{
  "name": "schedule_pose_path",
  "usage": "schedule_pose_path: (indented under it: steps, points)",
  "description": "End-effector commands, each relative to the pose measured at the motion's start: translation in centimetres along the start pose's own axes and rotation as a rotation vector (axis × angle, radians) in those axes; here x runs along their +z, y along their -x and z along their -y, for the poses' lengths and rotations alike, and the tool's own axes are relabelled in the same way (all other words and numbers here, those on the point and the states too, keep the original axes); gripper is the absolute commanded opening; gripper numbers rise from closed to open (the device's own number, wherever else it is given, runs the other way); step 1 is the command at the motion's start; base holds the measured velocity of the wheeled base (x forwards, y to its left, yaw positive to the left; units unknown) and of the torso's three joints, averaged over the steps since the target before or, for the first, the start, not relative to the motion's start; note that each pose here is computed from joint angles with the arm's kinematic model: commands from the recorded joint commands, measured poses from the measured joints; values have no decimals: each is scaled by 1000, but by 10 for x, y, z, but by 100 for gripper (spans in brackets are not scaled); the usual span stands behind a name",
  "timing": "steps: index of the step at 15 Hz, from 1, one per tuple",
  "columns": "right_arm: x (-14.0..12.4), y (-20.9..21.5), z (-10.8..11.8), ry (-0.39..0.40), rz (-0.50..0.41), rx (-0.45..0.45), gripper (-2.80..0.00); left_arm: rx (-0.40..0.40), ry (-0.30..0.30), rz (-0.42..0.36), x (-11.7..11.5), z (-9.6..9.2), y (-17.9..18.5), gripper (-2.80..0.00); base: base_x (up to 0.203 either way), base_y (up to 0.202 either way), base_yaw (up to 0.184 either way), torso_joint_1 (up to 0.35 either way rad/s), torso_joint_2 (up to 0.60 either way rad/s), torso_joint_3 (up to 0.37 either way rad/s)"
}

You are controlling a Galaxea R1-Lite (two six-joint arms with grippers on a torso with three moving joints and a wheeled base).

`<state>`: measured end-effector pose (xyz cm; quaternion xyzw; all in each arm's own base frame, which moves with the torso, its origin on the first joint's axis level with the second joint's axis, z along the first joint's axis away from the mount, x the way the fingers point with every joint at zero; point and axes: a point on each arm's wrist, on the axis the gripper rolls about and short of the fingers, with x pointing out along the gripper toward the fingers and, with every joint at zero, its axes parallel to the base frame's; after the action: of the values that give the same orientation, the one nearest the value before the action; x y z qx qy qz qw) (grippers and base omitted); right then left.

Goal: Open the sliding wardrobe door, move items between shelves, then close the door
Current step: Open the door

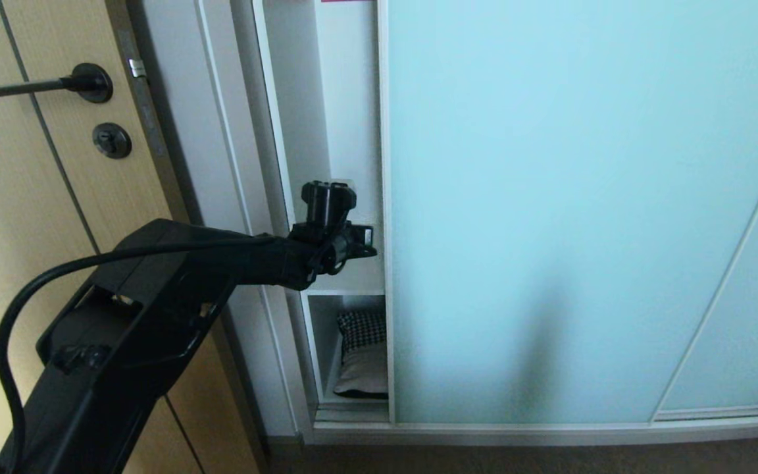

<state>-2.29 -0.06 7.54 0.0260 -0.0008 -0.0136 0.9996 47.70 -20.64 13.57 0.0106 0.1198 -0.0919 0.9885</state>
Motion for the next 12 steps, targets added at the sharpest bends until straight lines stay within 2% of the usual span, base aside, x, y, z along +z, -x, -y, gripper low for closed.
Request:
schedule_pose_path:
  steps: [1,4,6,8,10,12]
  points:
    - [0,0,0,0,-1,1,-280,-33,11,32,20,13,22,-280,0,0,0,0,0,0]
    - [-1,0,0,0,-2,0,-280,-81,23,73,33,33,42,-280,0,0,0,0,0,0]
    - [0,0,0,0,-1,0,-280,-86,24,80,33,38,37,-280,0,0,0,0,0,0]
    - [0,0,0,0,-1,0,-280,-81,17,76,24,46,26,-280,0,0,0,0,0,0]
    - [-1,0,0,0,-2,0,-280,-110,-2,66,13,66,23,-280,0,0,0,0,0,0]
    - [0,0,0,0,-2,0,-280,-112,-26,46,-3,77,18,-280,0,0,0,0,0,0]
